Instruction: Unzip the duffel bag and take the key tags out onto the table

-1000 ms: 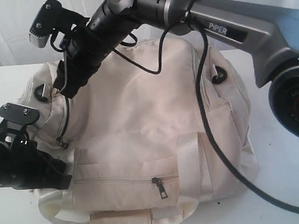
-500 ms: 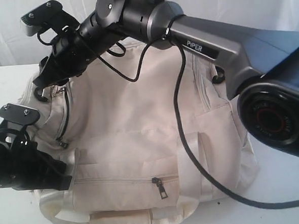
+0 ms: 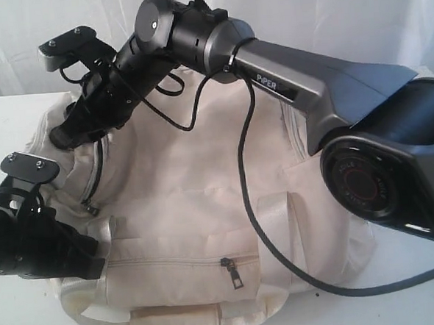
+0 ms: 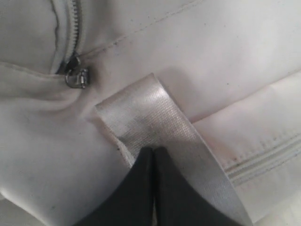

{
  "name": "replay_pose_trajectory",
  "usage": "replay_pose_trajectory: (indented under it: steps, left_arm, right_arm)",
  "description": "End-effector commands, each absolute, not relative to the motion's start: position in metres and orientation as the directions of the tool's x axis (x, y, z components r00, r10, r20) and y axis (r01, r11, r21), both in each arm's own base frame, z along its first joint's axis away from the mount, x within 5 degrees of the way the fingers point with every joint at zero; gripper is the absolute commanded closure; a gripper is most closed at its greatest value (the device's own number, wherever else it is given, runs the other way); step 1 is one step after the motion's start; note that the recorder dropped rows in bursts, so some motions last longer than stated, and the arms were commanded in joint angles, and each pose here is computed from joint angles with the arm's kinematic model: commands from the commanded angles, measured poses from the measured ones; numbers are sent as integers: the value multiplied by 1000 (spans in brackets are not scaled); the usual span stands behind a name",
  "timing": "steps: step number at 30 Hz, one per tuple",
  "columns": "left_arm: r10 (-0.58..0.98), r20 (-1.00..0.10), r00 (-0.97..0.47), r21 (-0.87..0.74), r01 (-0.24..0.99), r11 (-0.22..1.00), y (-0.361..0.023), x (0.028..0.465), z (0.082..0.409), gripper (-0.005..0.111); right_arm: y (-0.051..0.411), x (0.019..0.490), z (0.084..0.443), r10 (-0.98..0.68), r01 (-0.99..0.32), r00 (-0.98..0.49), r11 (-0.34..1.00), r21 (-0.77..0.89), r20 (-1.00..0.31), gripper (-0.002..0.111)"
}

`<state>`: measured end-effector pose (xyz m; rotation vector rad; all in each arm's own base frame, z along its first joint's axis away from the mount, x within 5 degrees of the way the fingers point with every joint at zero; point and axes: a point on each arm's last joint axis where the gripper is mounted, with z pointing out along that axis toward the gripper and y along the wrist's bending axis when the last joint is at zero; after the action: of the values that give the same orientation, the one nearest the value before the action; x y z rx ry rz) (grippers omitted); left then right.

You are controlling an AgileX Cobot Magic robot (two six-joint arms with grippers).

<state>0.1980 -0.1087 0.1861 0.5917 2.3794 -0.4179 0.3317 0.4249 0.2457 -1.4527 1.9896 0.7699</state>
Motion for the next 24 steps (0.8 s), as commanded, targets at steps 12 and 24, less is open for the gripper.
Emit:
replay_pose_trajectory:
  steps: [12, 24]
  left_arm:
    - [316, -624, -715, -180, 525, 832, -109, 189, 181, 107]
    - [287, -677, -678, -141, 502, 853, -107, 195, 191, 95]
  right_arm:
    - [413, 358, 288, -459, -925, -192, 380, 4, -867, 108]
    - [299, 391, 319, -652, -886, -410, 451, 108, -638, 94]
